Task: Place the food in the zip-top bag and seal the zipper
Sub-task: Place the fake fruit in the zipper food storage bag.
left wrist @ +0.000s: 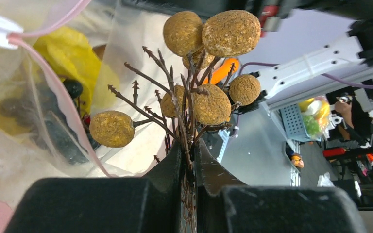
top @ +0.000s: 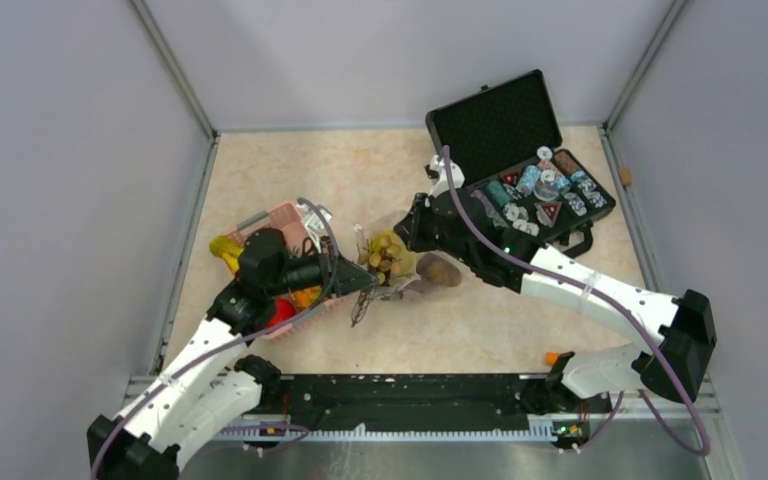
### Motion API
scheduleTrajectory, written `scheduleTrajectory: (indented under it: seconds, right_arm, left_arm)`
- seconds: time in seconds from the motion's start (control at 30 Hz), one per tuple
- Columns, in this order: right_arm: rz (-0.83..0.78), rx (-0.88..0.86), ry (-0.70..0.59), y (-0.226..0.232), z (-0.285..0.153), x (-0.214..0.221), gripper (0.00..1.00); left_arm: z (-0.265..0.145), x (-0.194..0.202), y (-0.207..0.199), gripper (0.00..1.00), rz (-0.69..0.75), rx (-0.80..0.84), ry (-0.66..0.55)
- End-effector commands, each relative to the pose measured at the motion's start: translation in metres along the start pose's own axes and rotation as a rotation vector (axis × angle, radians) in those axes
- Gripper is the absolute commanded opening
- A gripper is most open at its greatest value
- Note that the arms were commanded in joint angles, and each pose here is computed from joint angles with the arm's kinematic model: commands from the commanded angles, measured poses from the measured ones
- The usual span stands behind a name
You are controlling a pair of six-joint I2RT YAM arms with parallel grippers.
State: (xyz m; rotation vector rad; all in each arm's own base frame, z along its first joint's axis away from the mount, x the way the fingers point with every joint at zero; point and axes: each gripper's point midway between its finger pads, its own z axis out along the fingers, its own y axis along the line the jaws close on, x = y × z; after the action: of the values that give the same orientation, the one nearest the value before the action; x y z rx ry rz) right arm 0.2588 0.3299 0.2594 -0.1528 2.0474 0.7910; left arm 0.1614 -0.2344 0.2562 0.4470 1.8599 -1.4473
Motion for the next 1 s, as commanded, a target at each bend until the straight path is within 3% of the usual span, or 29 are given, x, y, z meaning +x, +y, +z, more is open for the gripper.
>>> scheduleTrajectory:
  seconds: [0.0, 0.4, 0.67, 0.83, 0.97]
  right_arm:
    - [0.035, -0.029, -0.100, 0.016, -0.007, -0.039, 0.00]
    - [-0.138, 0.107, -0.142, 0.018, -0.017, -0.035, 0.00]
    - [-0.232, 0.137, -0.122, 0.017, -0.020, -0.020, 0.00]
    - [-0.269, 0.187, -0.129, 0.002, -0.024, -0.018, 0.00]
    - [-0.262, 0.176, -0.145, -0.001, -0.027, -0.017, 0.00]
  left_arm:
    - [0.016, -0.011, 0.010, 0.00, 0.025, -0.078, 0.000]
    - [0.029, -0.035, 0.061, 0.00, -0.124, -0.429, -0.053]
    - [0.045, -0.053, 0.039, 0.00, -0.135, -0.348, 0.000]
    - [0.033, -0.074, 0.011, 0.00, -0.111, -0.286, -0.102]
    - [0.028, -0.077, -0.010, 0.00, -0.138, -0.195, -0.117]
